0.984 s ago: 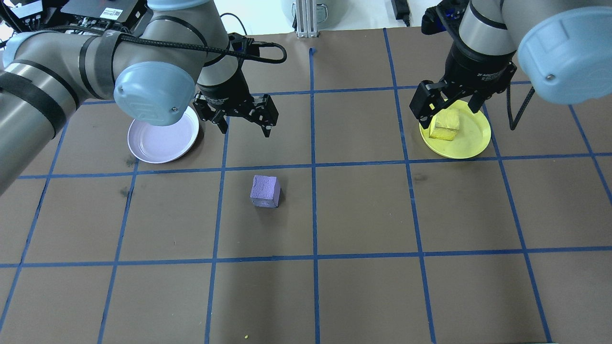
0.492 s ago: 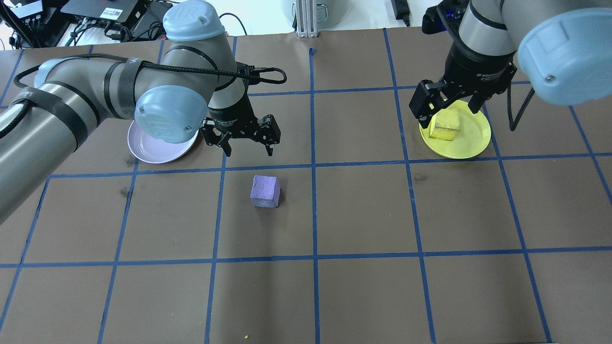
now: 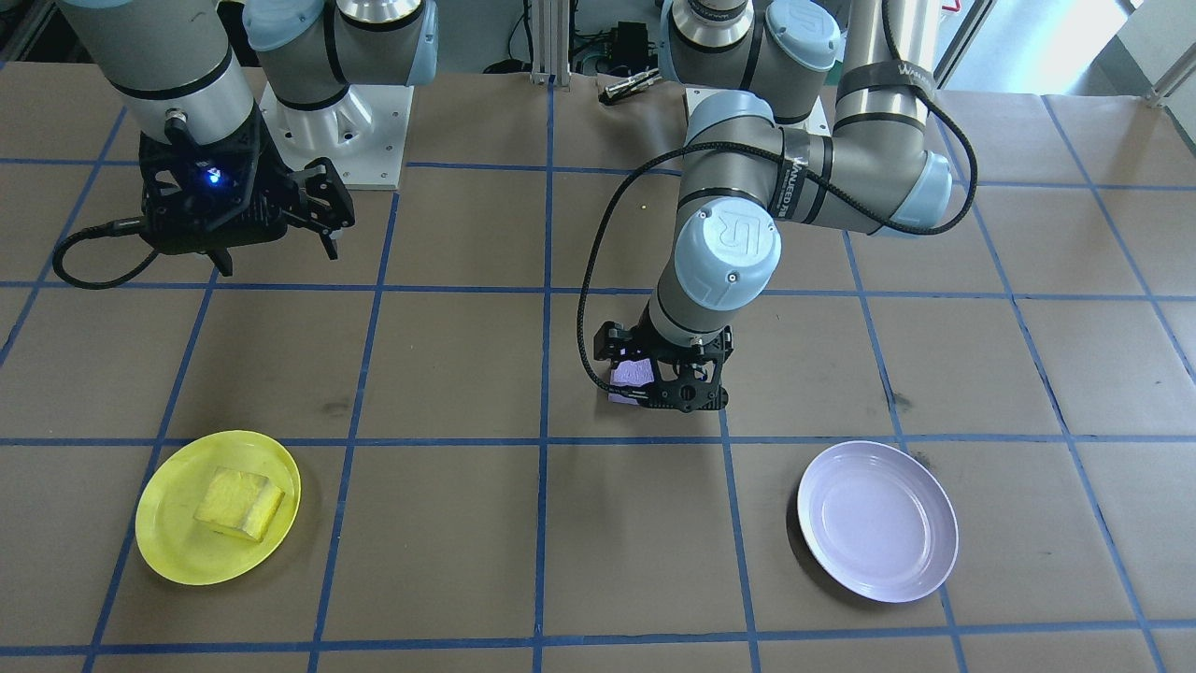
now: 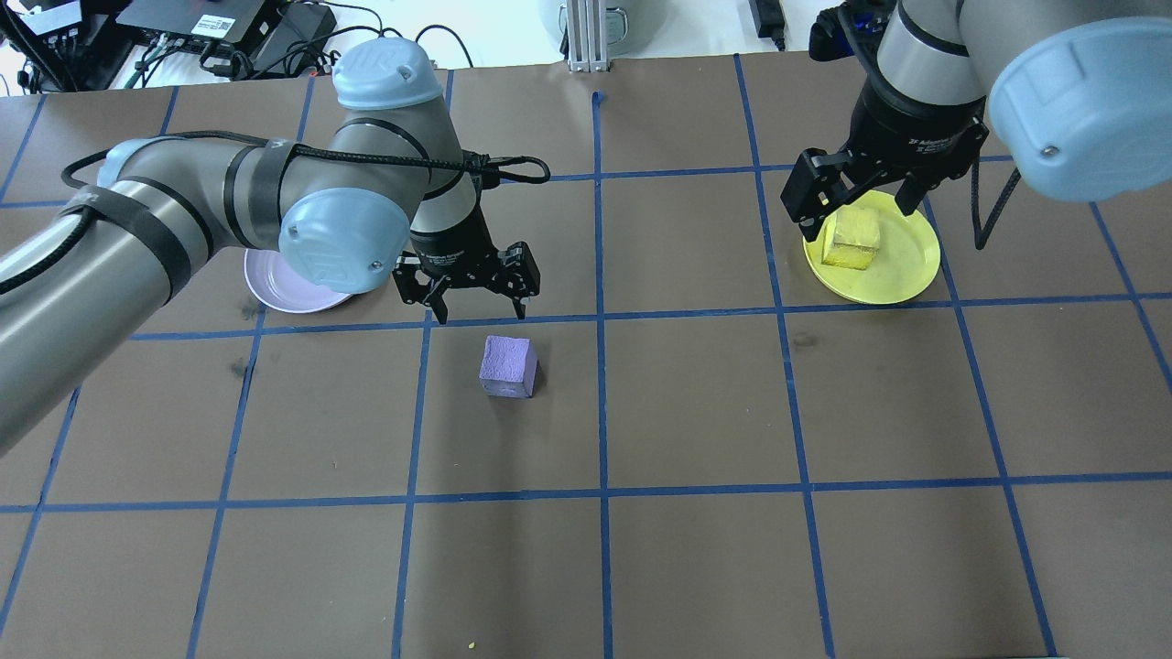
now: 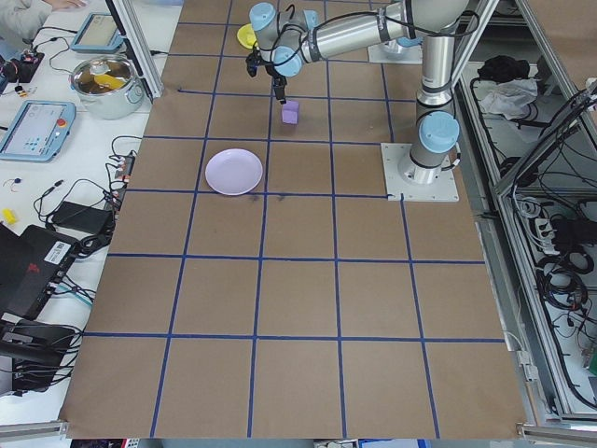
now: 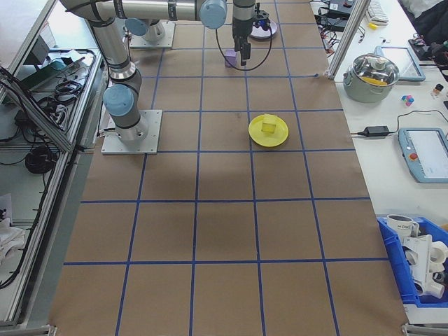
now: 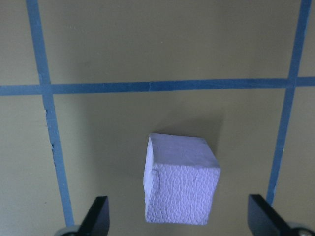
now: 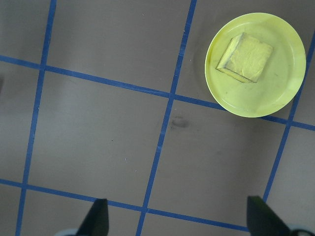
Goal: Sort blocks by color into plates
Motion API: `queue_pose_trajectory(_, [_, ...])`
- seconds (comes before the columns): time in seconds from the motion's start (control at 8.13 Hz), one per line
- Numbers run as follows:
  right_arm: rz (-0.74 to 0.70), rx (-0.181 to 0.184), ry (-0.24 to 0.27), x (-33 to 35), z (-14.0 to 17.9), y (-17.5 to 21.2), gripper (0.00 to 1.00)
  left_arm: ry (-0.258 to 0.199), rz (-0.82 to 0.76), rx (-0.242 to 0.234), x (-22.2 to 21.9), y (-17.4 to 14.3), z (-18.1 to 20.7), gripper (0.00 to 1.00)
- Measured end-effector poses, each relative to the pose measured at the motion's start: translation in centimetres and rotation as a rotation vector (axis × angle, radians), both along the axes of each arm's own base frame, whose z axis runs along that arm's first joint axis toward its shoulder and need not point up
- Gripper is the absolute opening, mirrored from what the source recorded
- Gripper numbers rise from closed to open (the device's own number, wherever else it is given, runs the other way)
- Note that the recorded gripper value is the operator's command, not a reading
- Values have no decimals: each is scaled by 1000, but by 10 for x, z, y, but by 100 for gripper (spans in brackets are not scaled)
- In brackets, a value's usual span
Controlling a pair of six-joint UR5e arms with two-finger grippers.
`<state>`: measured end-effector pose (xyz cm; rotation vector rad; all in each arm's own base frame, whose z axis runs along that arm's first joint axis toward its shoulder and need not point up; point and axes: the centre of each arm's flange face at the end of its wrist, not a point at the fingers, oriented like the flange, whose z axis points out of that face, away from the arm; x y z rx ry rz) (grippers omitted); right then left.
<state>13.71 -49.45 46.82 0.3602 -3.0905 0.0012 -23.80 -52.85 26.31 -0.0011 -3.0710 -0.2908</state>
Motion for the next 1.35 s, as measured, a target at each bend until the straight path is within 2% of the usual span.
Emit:
queue_pose_trajectory(0.49, [-1, 5, 7, -1, -1, 0, 100, -1, -8, 22, -3, 1, -24, 100])
queue_pose_trajectory(0.98, [0, 9, 1, 0, -2, 0, 100, -11, -10, 75, -5, 18, -44, 100])
queue_pose_trajectory(1.35, [0, 12, -3, 1, -4, 0, 100, -15, -12, 87, -5, 21, -49, 100])
